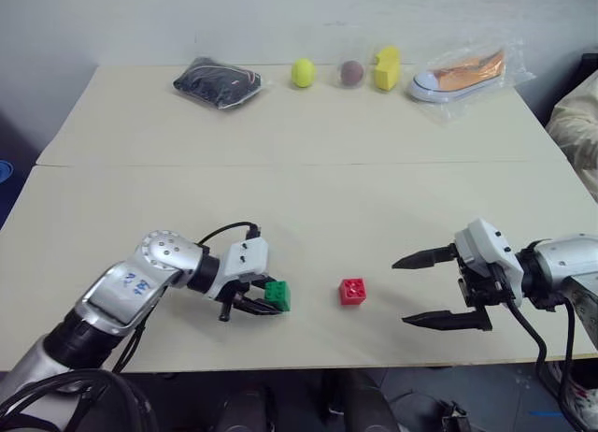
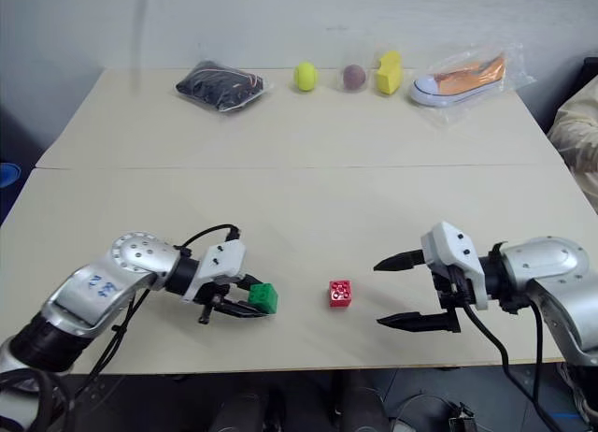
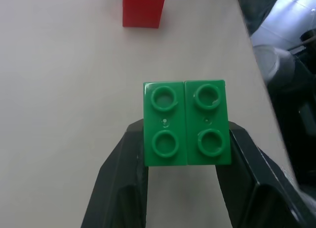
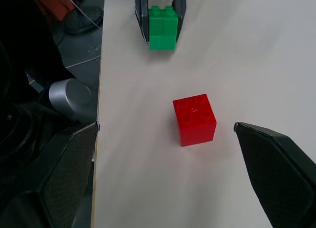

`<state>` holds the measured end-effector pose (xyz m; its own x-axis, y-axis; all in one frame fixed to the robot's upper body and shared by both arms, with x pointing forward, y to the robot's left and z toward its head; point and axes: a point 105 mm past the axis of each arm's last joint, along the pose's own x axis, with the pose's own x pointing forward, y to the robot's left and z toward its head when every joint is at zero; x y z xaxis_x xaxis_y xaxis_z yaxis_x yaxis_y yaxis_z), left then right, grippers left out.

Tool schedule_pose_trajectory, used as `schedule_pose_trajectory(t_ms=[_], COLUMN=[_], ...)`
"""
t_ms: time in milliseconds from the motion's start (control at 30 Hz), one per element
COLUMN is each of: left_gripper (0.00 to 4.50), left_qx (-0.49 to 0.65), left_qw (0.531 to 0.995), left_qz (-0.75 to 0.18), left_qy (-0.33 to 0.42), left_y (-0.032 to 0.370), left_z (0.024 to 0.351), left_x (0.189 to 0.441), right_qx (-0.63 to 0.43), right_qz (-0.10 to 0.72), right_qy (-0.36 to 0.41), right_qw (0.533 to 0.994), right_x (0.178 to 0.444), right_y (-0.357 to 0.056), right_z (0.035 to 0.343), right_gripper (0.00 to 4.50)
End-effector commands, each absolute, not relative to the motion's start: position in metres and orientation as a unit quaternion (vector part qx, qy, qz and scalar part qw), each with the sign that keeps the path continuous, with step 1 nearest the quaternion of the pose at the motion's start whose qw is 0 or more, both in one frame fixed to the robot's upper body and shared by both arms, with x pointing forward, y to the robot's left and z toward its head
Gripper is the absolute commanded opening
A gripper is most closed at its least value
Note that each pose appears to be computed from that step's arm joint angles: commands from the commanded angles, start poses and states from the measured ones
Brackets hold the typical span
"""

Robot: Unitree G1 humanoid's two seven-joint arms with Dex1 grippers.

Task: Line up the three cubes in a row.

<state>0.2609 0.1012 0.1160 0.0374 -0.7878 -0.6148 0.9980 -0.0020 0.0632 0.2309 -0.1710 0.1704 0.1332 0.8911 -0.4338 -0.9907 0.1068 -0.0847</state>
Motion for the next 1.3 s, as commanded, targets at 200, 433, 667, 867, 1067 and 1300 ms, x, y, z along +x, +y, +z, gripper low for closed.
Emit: schedule_pose_trajectory(t_ms=[200,433,667,867,1067,1300], left_gripper=[1.49,2.24,4.30,4.48,4.48,4.48], left_qx=[0.305,0.307,0.227,0.181,0.134,0.063], left_qw=[0.644,0.641,0.671,0.744,0.858,0.944], left_qz=[-0.670,-0.670,-0.668,-0.596,-0.419,-0.187], left_qy=[0.205,0.213,0.227,0.243,0.266,0.266], left_y=[0.094,0.088,0.093,0.143,0.240,0.314], left_z=[0.112,0.114,0.138,0.158,0.162,0.147], left_x=[0.268,0.271,0.259,0.250,0.232,0.204], right_qx=[-0.196,-0.189,-0.181,-0.170,-0.148,-0.144], right_qz=[0.631,0.628,0.630,0.640,0.668,0.689], right_qy=[0.118,0.109,0.100,0.082,0.058,0.055], right_qw=[0.741,0.747,0.749,0.745,0.727,0.708], right_x=[0.227,0.229,0.231,0.241,0.245,0.251], right_y=[-0.168,-0.165,-0.163,-0.160,-0.152,-0.144], right_z=[0.172,0.172,0.175,0.190,0.214,0.214], right_gripper=[4.50,4.50,4.50,4.50,4.50,4.50])
